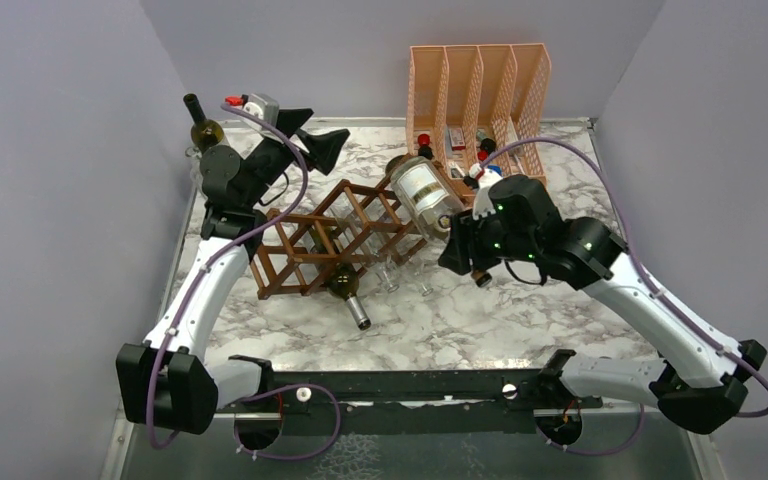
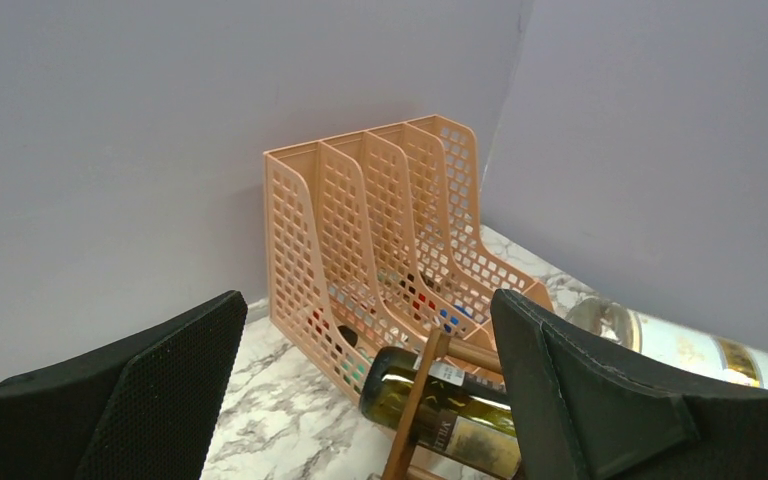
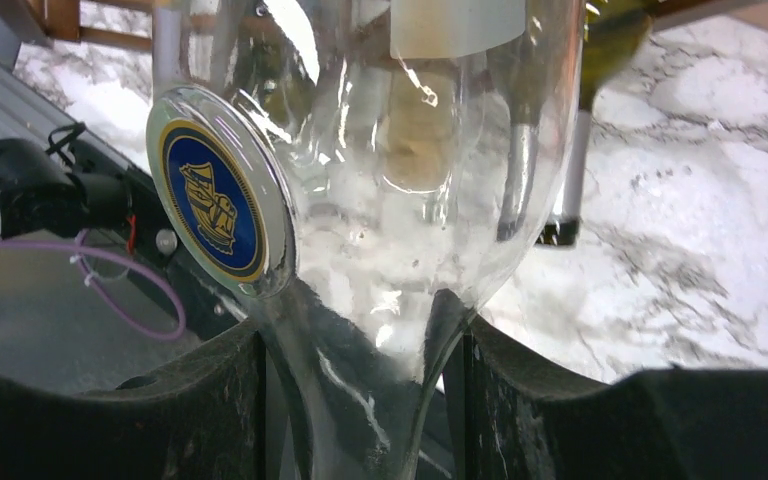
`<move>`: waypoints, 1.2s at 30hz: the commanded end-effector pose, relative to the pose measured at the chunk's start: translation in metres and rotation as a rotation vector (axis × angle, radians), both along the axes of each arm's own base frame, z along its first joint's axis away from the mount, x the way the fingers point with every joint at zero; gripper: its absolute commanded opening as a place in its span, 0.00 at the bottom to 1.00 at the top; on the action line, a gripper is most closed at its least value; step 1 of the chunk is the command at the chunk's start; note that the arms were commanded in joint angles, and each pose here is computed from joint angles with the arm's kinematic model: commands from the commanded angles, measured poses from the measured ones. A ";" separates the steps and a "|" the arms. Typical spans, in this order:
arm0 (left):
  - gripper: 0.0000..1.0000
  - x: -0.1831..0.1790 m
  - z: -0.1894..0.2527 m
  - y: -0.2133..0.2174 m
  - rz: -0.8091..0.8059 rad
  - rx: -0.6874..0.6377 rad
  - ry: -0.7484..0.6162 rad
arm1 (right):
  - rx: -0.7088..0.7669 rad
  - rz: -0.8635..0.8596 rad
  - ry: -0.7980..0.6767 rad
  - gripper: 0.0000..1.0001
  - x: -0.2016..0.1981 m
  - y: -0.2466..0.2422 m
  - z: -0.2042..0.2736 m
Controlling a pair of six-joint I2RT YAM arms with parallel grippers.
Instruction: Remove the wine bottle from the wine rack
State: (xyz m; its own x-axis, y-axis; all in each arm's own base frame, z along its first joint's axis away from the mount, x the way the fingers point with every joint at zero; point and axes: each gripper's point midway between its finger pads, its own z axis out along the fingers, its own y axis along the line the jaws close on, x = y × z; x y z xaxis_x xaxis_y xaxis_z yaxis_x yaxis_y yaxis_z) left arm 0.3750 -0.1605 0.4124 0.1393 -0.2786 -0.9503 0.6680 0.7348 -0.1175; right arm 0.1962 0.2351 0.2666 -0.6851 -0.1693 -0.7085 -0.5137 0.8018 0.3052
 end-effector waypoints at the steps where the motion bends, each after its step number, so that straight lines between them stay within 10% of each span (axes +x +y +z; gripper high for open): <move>1: 0.99 -0.029 0.018 -0.024 -0.110 0.048 -0.103 | 0.122 0.003 -0.208 0.01 -0.010 -0.022 0.088; 22: 0.99 -0.199 -0.060 -0.171 -0.635 0.493 -0.499 | -0.075 0.015 0.041 0.01 -0.096 -0.104 0.031; 26: 0.99 -0.255 -0.125 -0.223 -0.629 0.819 -0.602 | -0.075 0.065 0.163 0.01 -0.113 -0.095 0.013; 36: 0.96 -0.272 -0.132 -0.279 -0.539 0.840 -0.748 | -0.080 0.109 0.304 0.01 -0.129 -0.085 -0.007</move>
State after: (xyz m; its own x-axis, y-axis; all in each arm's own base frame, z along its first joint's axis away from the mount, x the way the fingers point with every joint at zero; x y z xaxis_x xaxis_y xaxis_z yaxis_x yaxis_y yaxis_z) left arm 0.0812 -0.4256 0.2569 0.7220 0.1651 -0.6720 0.6909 -0.1192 0.7130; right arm 0.0568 0.1194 0.2363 -0.8794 -0.3336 -0.3396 -0.4352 0.8526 0.2892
